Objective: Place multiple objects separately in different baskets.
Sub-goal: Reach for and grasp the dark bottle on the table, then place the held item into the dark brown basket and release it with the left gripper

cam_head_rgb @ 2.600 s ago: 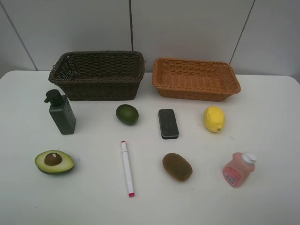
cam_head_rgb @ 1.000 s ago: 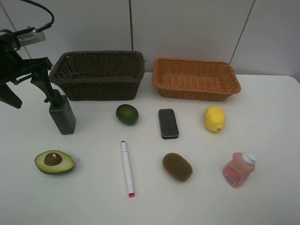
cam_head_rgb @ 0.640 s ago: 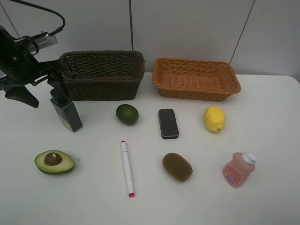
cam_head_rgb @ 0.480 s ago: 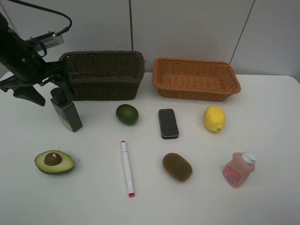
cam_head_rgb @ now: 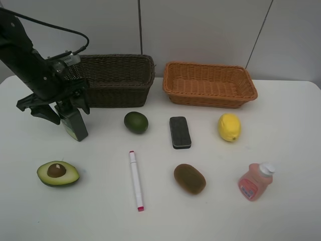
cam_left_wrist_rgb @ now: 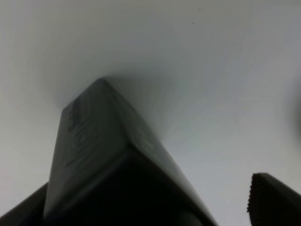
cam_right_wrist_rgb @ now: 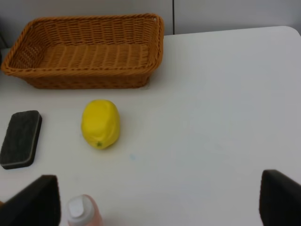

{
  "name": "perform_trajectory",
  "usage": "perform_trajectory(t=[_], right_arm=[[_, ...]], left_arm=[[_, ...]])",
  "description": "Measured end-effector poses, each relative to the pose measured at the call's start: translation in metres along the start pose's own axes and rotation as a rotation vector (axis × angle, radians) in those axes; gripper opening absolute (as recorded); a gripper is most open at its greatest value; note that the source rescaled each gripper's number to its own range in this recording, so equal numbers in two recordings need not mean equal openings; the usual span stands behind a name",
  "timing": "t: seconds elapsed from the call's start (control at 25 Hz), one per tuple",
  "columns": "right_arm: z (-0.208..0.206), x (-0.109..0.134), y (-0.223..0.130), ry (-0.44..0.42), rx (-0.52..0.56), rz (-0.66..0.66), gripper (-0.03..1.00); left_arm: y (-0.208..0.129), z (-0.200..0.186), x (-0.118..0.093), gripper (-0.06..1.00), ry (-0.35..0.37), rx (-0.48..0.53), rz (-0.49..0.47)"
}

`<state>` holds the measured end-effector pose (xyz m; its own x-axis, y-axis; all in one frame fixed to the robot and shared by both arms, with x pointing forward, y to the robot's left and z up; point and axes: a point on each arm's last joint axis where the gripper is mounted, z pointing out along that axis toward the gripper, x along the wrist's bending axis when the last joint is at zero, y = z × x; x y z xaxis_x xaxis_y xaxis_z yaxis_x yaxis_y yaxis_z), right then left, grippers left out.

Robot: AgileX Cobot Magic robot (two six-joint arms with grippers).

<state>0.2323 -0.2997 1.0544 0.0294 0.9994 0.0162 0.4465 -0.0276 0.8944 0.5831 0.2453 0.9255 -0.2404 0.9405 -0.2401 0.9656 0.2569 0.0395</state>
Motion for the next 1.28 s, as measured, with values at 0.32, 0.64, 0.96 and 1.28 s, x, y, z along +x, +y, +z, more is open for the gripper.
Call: perform_trajectory(t=[0.32, 0.64, 0.96, 1.28], right_arm=[[0.0, 0.0, 0.0, 0.0, 0.0, 0.0, 1.0], [0.0, 0.0, 0.0, 0.0, 0.0, 0.0, 1.0], [0.0, 0.0, 0.0, 0.0, 0.0, 0.0, 1.0], [0.0, 0.0, 0.0, 0.0, 0.0, 0.0, 1.0]], left_arm=[[0.0, 0.005, 0.001, 0.58, 0.001, 0.012, -0.047], [-0.009, -0.007, 0.0, 0.37, 0.005, 0.069, -0.003], [-0.006, -0.113, -0.028, 0.37, -0.077, -0.122, 0.224], [0.066, -0.149, -0.038, 0.37, -0.084, -0.329, 0.261]])
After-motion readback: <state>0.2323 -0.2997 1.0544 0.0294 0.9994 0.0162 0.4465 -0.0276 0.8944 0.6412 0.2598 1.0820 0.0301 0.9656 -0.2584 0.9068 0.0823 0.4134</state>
